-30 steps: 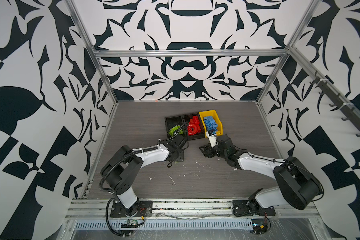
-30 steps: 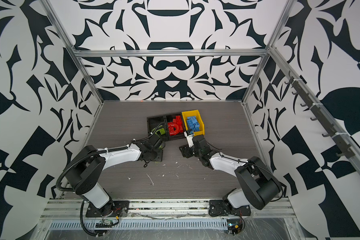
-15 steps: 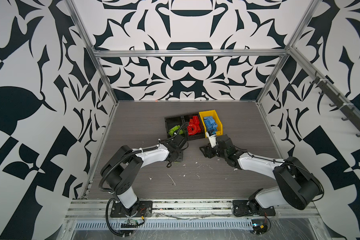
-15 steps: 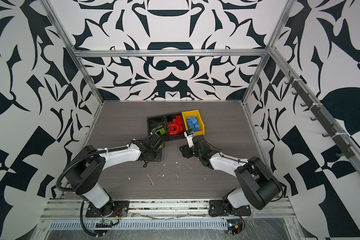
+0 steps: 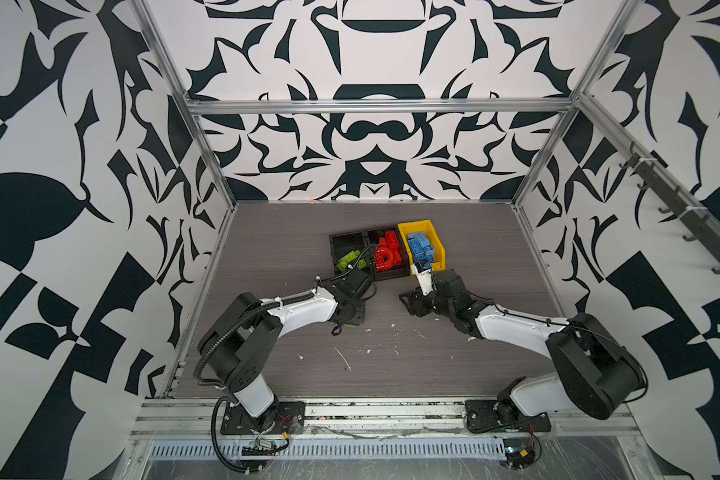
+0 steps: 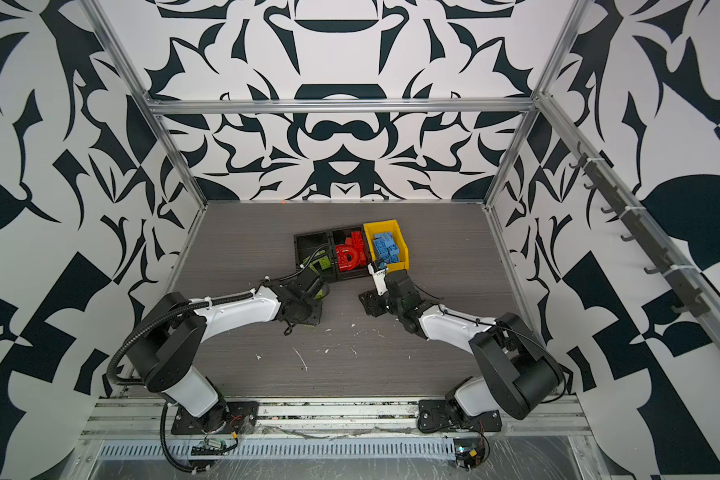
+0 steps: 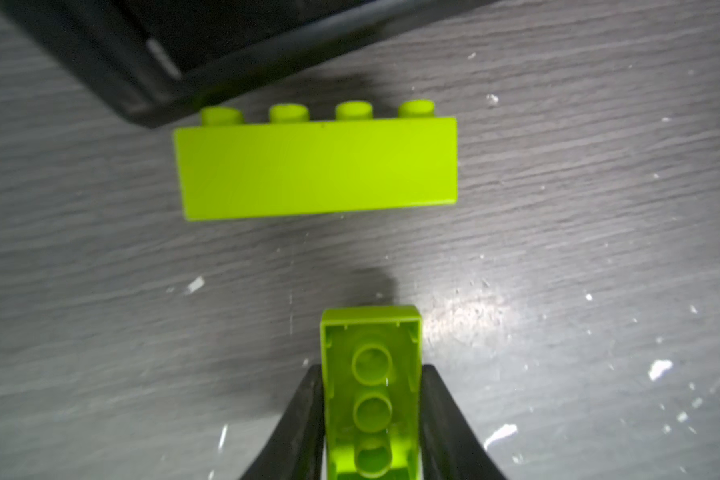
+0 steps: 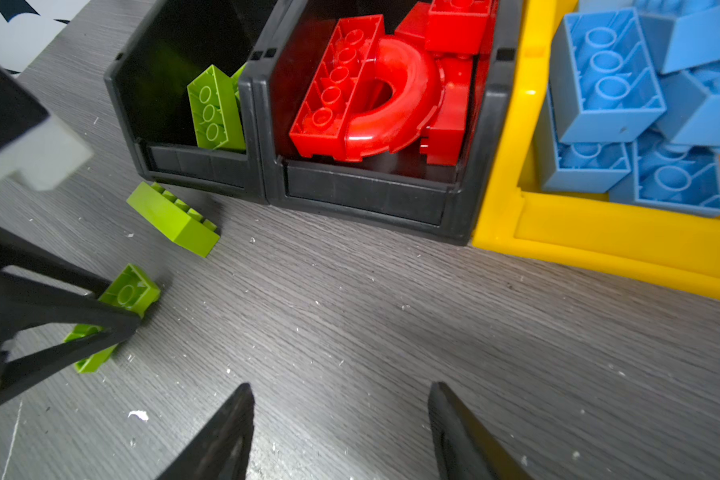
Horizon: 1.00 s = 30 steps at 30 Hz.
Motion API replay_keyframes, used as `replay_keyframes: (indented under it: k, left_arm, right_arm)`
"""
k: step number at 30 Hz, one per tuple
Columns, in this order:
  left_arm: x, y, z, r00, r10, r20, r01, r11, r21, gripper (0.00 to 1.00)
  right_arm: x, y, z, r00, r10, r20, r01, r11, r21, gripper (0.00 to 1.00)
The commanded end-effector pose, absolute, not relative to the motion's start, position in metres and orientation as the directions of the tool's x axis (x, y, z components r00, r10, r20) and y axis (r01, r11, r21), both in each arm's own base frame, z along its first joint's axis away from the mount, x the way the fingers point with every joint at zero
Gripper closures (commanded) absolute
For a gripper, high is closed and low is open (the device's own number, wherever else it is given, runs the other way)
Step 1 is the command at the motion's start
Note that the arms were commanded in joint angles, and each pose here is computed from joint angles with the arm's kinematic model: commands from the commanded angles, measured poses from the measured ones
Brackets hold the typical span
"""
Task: Sort the legos into containers by color
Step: 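Carry the lime-green brick into the black compartment and open the left gripper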
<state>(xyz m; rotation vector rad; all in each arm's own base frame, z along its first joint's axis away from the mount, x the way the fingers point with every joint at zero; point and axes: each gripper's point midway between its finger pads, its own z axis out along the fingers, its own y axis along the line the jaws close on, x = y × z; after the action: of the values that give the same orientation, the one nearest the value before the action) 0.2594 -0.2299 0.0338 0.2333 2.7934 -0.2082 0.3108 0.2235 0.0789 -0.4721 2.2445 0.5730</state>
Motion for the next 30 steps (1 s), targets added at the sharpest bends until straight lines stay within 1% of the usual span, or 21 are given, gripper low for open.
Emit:
replay_keyframes:
  k: [1, 6, 8, 11, 15, 18, 22, 27, 30]
  left_arm:
    - [0.255, -0.227, 0.060, -0.925, 0.135, -0.356, 0.194, 0.972, -0.134, 0.66]
    - [0.263, -0.233, 0.102, -0.895, 0.190, -0.404, 0.260, 0.957, -0.127, 0.66]
    - [0.274, -0.239, 0.122, -0.863, 0.224, -0.453, 0.305, 0.945, -0.113, 0.65]
    - [0.300, -0.246, 0.150, -0.811, 0.276, -0.516, 0.365, 0.928, -0.076, 0.65]
    - [0.347, -0.247, 0.170, -0.798, 0.252, -0.548, 0.372, 0.921, -0.119, 0.65]
    - [0.381, -0.249, 0.173, -0.788, 0.250, -0.562, 0.383, 0.915, -0.130, 0.65]
    - [0.415, -0.252, 0.162, -0.785, 0.281, -0.552, 0.393, 0.915, -0.094, 0.66]
    - [0.446, -0.248, 0.140, -0.804, 0.268, -0.531, 0.374, 0.922, -0.100, 0.65]
    - [0.452, -0.249, 0.130, -0.820, 0.254, -0.513, 0.368, 0.920, -0.133, 0.65]
  right_arm:
    - [0.317, 0.229, 0.094, -0.616, -0.150, -0.774, -0.511, 0.823, 0.247, 0.31]
    - [0.317, 0.231, 0.092, -0.620, -0.153, -0.770, -0.515, 0.819, 0.252, 0.31]
    - [0.317, 0.232, 0.092, -0.622, -0.155, -0.767, -0.518, 0.816, 0.255, 0.31]
    - [0.317, 0.233, 0.091, -0.624, -0.159, -0.765, -0.519, 0.816, 0.255, 0.31]
    - [0.317, 0.232, 0.093, -0.620, -0.160, -0.768, -0.521, 0.816, 0.251, 0.31]
    - [0.316, 0.232, 0.093, -0.620, -0.162, -0.768, -0.523, 0.815, 0.250, 0.31]
    - [0.316, 0.232, 0.092, -0.622, -0.164, -0.766, -0.523, 0.815, 0.250, 0.31]
    - [0.316, 0.233, 0.093, -0.622, -0.164, -0.765, -0.525, 0.813, 0.253, 0.31]
    - [0.316, 0.232, 0.092, -0.622, -0.165, -0.765, -0.525, 0.813, 0.251, 0.31]
